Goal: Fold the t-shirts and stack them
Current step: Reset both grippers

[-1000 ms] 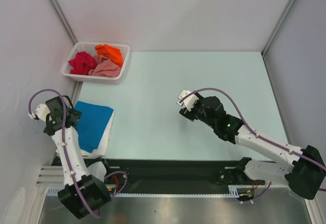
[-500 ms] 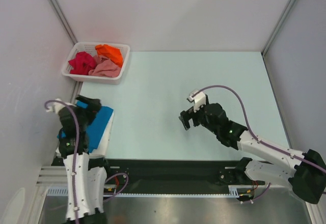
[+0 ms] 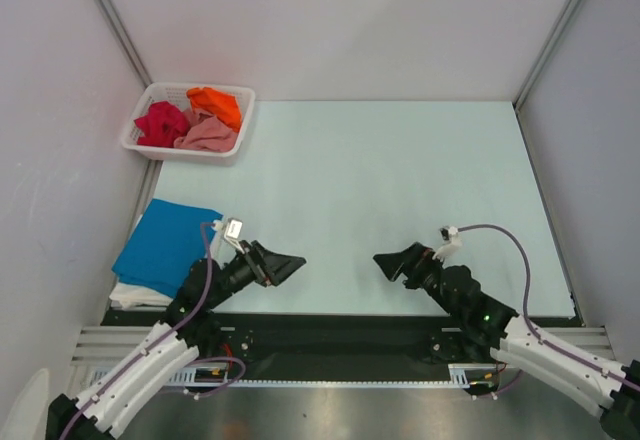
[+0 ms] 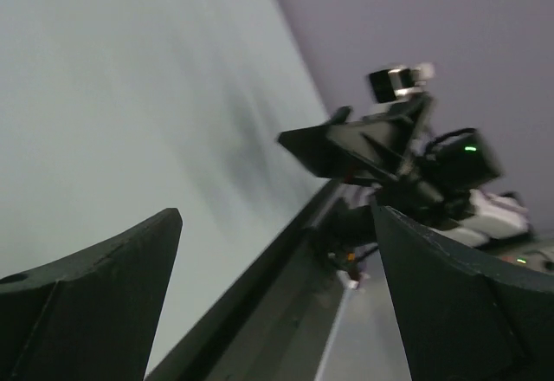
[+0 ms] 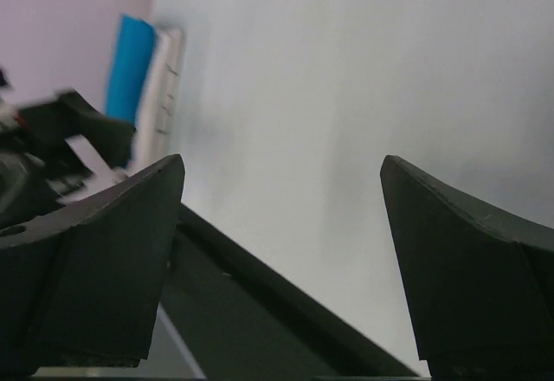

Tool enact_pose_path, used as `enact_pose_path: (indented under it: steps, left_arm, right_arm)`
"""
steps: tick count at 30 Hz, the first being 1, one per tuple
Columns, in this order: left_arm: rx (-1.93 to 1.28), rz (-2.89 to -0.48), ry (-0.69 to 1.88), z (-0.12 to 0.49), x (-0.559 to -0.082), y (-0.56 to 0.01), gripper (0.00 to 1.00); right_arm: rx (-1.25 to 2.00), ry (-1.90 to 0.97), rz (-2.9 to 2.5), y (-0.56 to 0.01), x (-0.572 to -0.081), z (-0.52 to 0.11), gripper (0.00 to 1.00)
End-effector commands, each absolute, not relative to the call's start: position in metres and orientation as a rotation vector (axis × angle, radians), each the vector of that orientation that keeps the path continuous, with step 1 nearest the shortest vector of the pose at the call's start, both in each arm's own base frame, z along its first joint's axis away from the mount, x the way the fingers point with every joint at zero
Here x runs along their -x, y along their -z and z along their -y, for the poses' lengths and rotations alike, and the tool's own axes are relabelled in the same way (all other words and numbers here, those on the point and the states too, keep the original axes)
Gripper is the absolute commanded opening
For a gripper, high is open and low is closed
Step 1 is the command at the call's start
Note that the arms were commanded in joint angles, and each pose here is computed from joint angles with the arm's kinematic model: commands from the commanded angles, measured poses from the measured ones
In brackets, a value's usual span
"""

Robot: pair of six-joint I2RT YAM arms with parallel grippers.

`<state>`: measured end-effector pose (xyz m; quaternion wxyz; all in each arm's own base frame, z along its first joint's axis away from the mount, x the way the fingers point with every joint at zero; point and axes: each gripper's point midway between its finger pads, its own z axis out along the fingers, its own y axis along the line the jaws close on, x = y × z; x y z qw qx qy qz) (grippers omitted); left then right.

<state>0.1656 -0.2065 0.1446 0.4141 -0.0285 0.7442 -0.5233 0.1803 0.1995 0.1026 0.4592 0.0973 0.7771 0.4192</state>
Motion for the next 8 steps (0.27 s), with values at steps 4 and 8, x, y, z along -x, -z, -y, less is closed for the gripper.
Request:
enact_pose_path:
  steps: [4,8]
  left_arm:
    - [-0.098,-1.465,1.763,0.215,-0.110,-0.187,1.00]
    - [-0.294,-1.236,1.928,0.207,-0.066,-0.227,1.00]
  right_arm:
    - [-0.770,-1.094,-1.900,-0.062,-0.181,-0.170,1.00]
    - [-0.572,-1.299,-1.874,-0.095,-0.166,-0.198,1.00]
